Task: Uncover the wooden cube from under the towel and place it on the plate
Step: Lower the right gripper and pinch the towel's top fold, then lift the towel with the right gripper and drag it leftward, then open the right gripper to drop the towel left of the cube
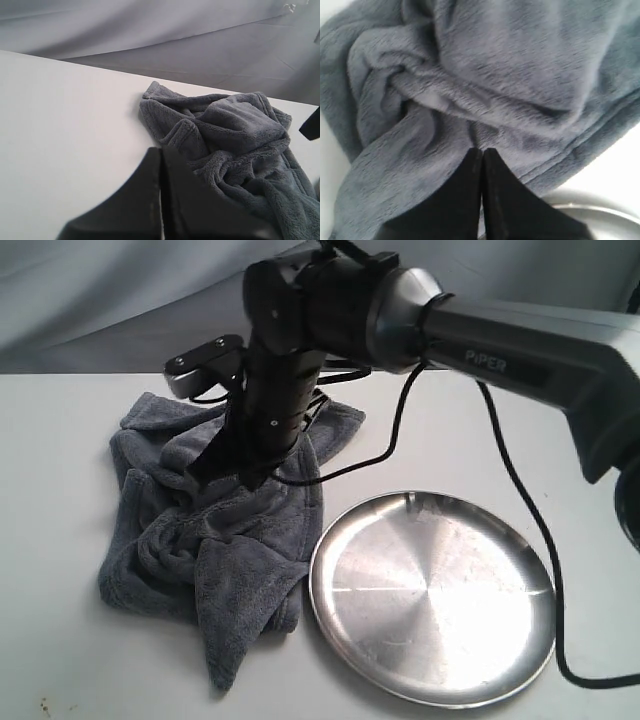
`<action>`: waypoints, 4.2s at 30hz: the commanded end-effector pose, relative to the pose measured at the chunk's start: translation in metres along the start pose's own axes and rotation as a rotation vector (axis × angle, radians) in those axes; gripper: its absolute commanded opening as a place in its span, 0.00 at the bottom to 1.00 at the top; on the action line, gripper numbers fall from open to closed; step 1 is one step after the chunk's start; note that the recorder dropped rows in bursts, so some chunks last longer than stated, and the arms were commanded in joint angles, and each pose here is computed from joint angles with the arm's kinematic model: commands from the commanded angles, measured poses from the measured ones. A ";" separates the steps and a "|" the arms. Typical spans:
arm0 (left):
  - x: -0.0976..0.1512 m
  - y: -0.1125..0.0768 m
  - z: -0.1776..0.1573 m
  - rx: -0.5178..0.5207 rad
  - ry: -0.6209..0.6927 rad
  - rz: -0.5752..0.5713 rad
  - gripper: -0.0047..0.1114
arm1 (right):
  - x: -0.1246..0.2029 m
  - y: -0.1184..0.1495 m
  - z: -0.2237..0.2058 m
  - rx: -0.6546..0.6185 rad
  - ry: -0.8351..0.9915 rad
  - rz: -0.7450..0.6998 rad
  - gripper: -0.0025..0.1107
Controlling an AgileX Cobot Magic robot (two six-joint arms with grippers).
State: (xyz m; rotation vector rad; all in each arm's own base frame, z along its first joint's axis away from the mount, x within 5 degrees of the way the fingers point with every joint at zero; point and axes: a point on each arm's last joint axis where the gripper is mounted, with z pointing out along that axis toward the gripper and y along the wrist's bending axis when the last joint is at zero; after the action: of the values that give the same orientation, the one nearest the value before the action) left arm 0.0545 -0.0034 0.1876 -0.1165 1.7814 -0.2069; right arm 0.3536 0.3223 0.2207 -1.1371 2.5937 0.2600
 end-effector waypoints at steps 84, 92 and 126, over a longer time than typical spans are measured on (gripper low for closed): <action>0.001 0.000 0.000 0.008 -0.004 0.010 0.04 | -0.019 -0.098 -0.029 -0.047 -0.451 0.303 0.02; 0.001 0.000 0.000 0.008 -0.004 0.008 0.04 | -0.033 -0.073 -0.076 -0.167 -0.619 0.215 0.02; 0.001 0.000 0.000 0.008 -0.004 0.006 0.04 | -0.040 0.117 0.054 -0.377 -0.519 -0.085 0.02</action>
State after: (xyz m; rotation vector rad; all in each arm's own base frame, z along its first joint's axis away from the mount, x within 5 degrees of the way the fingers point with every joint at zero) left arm 0.0545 -0.0034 0.1876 -0.1063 1.7817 -0.1987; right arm 0.3053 0.4402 0.2047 -1.0939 2.0482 0.9151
